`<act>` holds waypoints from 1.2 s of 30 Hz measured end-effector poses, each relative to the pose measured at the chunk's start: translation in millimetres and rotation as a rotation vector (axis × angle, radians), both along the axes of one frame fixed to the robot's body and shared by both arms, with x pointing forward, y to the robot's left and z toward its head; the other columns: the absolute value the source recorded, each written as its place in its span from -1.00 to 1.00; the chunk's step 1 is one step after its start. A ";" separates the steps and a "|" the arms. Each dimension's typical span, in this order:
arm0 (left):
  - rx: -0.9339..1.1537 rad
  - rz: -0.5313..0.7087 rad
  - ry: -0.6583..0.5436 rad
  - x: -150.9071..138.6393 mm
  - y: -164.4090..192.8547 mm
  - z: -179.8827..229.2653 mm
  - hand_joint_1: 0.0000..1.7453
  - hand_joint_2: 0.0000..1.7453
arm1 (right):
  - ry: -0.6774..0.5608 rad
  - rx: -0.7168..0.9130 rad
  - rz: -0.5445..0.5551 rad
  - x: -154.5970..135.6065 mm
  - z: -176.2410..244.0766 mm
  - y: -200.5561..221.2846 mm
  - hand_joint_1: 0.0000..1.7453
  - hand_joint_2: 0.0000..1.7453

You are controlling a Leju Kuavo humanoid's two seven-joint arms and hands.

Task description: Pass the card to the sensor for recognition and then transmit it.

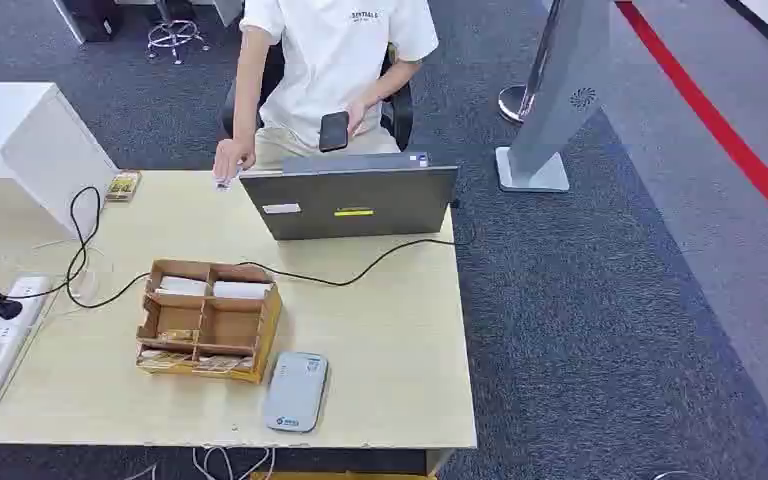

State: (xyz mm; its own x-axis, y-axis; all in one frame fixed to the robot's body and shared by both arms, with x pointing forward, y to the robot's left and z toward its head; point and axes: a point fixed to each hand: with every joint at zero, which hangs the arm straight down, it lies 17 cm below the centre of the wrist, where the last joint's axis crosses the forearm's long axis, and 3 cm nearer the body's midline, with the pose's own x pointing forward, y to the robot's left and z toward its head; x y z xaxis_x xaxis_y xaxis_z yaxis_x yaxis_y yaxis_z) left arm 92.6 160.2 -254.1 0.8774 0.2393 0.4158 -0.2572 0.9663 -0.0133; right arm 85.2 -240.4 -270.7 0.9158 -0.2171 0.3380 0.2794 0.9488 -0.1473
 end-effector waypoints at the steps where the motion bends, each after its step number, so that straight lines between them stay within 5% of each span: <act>1: 0.010 0.011 -0.003 0.7 1.4 0.4 -1.00 -1.00 | -0.001 -0.007 -0.009 0.9 0.5 0.9 -1.00 -1.00; 20: 0.093 0.086 -0.025 1.0 17.4 2.7 -1.00 -1.00 | 0.004 -0.055 -0.048 -0.2 2.8 2.7 -1.00 -1.00; 21: 0.097 0.089 -0.029 1.4 18.3 3.2 -1.00 1.00 | 0.003 -0.056 -0.050 -0.2 2.9 2.4 -1.00 -1.00; 28: 0.230 0.092 -0.244 26.9 38.3 26.1 -1.00 1.00 | 0.006 -0.073 -0.077 -2.2 3.4 -0.3 -1.00 -1.00; 29: 0.246 0.074 -0.280 32.8 38.0 31.3 -1.00 1.00 | 0.007 -0.076 -0.079 -2.7 3.5 -0.8 -1.00 1.00; 33: 0.238 0.173 -0.417 68.1 65.9 50.3 -1.00 1.00 | 0.005 -0.064 0.037 1.1 3.3 9.2 -1.00 1.00; 36: 0.080 0.173 -0.648 130.5 76.4 84.3 -1.00 1.00 | 0.003 -0.067 0.086 6.9 3.4 8.9 -1.00 1.00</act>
State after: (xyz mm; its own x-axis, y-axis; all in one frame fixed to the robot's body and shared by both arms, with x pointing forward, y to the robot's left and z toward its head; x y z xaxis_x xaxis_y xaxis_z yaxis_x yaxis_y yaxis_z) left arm 223.2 236.6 -169.8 0.3966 0.3006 0.8674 -0.3720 0.9165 -0.1475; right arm 92.2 -231.6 -267.3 0.9312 -0.1145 0.3459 0.1964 0.9574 -0.2119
